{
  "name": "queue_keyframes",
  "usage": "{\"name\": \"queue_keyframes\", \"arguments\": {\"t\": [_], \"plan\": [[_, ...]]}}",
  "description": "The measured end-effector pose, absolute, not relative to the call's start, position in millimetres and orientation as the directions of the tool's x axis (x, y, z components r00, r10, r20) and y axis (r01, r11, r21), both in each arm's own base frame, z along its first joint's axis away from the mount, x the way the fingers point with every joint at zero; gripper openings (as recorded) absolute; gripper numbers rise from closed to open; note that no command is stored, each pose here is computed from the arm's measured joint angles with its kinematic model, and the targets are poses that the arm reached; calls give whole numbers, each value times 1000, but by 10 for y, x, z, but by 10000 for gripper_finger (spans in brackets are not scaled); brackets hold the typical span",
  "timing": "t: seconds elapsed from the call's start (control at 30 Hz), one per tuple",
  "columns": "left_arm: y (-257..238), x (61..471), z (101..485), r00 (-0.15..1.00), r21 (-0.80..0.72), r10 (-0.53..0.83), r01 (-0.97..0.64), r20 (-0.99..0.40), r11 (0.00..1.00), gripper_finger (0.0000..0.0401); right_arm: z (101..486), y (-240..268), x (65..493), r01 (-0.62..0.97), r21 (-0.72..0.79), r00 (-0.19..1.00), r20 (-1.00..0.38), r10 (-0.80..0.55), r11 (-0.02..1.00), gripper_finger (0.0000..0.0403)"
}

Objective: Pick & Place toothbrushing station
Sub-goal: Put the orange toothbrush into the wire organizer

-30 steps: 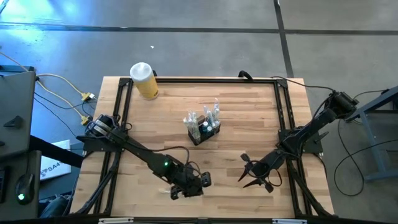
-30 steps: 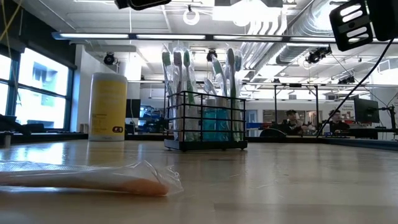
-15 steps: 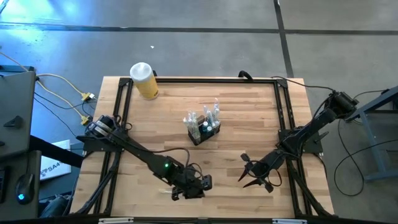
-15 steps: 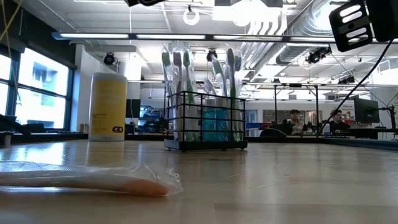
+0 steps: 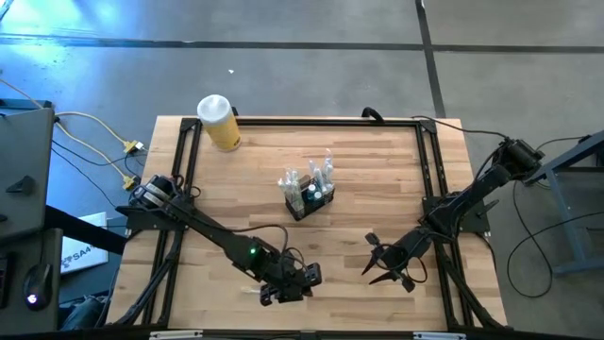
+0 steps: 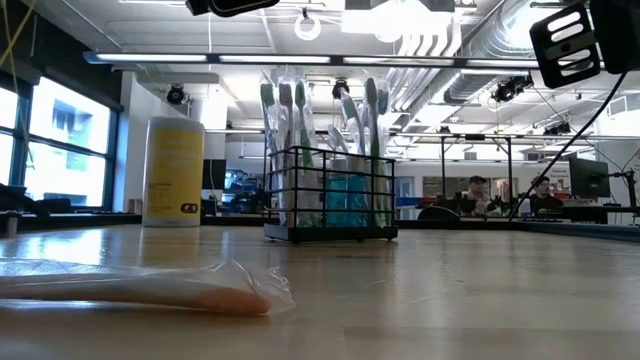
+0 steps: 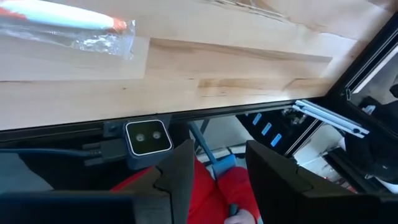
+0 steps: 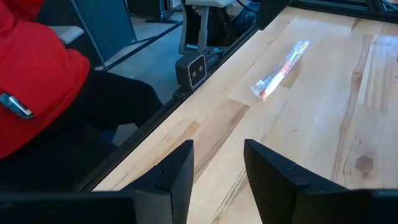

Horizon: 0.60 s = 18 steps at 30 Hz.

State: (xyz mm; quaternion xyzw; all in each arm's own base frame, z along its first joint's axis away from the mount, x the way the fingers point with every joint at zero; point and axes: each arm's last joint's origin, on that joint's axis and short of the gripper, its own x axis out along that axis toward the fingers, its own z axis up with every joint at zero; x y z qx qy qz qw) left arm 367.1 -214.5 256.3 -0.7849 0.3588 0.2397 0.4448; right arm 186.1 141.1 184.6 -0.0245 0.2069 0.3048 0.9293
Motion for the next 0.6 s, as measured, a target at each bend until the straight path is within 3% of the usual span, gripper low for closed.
{"name": "queue_keyframes", "arguments": {"t": [0.6], "plan": [[-2141,3672,2562,635,-533,-335,-770,-697,-351,141,1843,1410,1860,-577,80,727,-403,556,813,133]]}}
